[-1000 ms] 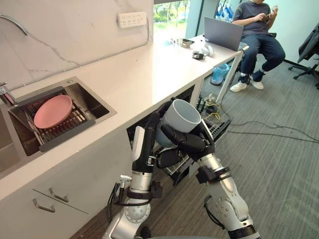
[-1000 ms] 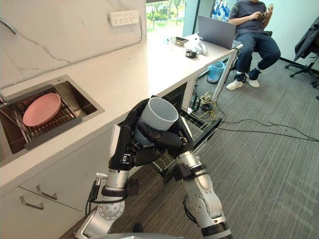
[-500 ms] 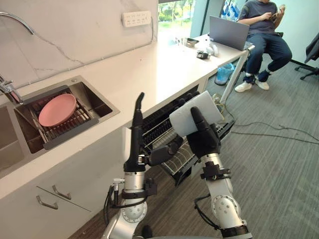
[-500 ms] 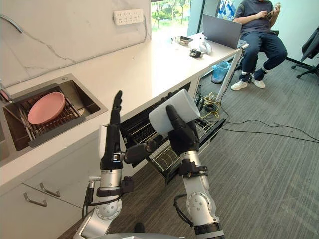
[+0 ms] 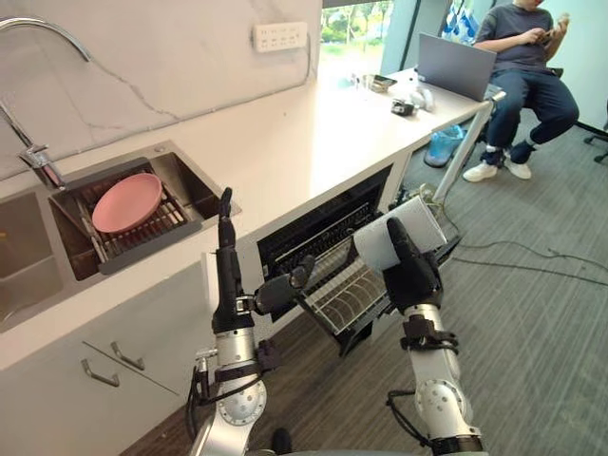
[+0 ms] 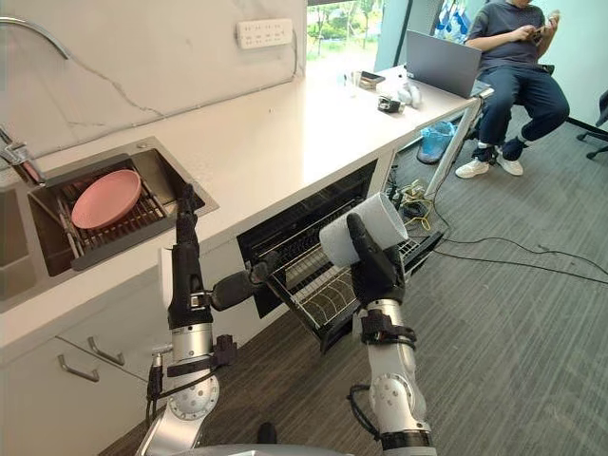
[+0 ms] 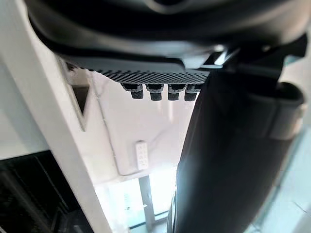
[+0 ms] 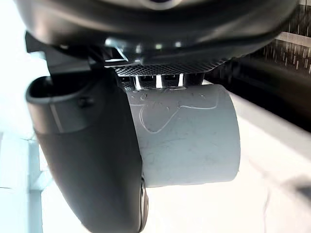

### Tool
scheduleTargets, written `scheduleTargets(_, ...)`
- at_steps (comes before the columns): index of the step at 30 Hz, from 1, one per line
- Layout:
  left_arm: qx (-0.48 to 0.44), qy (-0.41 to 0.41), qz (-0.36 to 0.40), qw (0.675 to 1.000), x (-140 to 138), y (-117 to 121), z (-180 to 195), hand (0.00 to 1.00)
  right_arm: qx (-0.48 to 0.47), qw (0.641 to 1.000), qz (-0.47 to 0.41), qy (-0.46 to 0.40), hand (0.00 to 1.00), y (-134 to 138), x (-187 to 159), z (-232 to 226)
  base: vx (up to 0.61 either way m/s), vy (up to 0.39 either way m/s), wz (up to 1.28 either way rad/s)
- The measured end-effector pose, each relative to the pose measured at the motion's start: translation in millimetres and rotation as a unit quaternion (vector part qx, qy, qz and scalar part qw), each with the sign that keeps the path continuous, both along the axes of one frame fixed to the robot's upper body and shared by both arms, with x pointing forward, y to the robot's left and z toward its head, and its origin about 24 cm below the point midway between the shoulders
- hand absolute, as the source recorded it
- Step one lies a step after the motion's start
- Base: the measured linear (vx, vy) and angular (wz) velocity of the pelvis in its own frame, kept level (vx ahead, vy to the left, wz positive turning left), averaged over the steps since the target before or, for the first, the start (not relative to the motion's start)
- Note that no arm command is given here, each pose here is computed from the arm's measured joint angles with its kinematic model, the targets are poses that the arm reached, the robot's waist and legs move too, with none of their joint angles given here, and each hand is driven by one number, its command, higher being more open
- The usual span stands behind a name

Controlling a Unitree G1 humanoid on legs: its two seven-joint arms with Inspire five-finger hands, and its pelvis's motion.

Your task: Walk over to the sink, pick up the cup, carry it to the dishwasher, place the cup inside the dishwasher, then close the dishwasher door

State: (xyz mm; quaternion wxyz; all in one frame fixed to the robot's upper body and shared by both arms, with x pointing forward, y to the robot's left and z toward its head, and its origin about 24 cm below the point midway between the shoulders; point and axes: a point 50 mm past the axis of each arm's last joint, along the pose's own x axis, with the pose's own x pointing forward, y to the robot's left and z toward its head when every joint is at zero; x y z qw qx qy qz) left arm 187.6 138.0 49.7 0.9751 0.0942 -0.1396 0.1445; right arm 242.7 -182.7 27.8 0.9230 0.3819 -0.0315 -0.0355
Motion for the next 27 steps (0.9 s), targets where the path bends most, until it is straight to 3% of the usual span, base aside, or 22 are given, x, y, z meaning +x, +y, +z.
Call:
scheduleTargets(6, -0.030, 0.202, 0.023, 0.979, -23.7, 22.3, -71.4, 1.00, -0.206, 0.974, -0.003, 0.097, 0.00, -40.2, 26.3, -7.3, -0.01, -0.010, 0.19)
scheduleTargets(11, 0.004, 0.285, -0.011, 0.959, -40.1, 24.2, -101.3, 1.00, -0.287, 0.941, -0.013, 0.179, 0.00, -69.1, 61.2, -6.2, -0.02, -0.037, 0.32)
scheduleTargets(17, 0.024, 0.331, 0.000, 0.943, -48.2, 38.0, -120.4, 1.00, -0.341, 0.920, -0.021, 0.193, 0.00, -87.4, 94.0, 20.7, -0.05, -0.038, 0.21)
scheduleTargets(22, 0.043, 0.292, 0.011, 0.955, -25.4, 51.4, -110.3, 1.00, -0.361, 0.910, -0.053, 0.195, 0.00, -112.1, 119.2, 61.7, -0.06, -0.031, 0.19)
scheduleTargets(27, 0.032, 0.271, 0.021, 0.962, -14.7, 54.1, -104.8, 1.00, -0.388, 0.904, -0.048, 0.175, 0.00, -112.4, 131.9, 87.4, -0.04, -0.020, 0.08)
